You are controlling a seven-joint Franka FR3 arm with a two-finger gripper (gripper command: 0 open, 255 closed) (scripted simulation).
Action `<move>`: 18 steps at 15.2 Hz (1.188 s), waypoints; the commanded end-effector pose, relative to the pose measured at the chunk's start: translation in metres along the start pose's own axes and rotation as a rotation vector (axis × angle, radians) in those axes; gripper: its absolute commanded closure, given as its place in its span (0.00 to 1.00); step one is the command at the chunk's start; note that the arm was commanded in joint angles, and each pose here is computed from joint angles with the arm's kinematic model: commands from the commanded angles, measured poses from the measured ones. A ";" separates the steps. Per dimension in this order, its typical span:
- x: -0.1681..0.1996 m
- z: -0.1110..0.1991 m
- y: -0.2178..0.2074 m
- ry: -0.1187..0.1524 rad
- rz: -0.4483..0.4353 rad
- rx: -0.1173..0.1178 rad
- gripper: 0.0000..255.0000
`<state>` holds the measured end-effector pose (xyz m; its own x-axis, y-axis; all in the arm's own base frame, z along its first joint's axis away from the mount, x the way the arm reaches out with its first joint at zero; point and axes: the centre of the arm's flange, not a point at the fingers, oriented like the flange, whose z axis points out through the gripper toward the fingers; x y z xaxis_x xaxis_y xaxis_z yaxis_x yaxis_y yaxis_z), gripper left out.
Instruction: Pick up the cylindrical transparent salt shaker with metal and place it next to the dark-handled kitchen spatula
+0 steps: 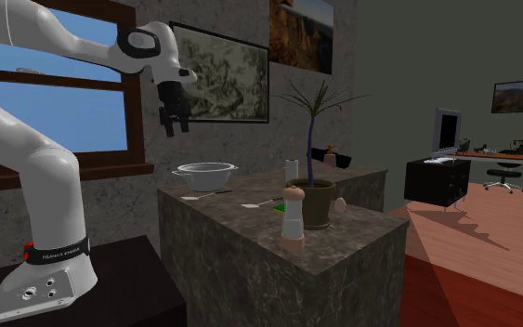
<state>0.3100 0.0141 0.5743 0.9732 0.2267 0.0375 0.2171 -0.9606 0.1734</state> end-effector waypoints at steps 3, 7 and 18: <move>0.013 0.013 0.020 -0.008 -0.002 0.003 0.00; 0.040 0.038 0.060 -0.025 -0.006 0.008 0.00; 0.112 0.112 0.170 -0.070 -0.017 0.021 0.00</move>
<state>0.4555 -0.1313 0.5036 0.9724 0.2313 -0.0298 0.2332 -0.9604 0.1528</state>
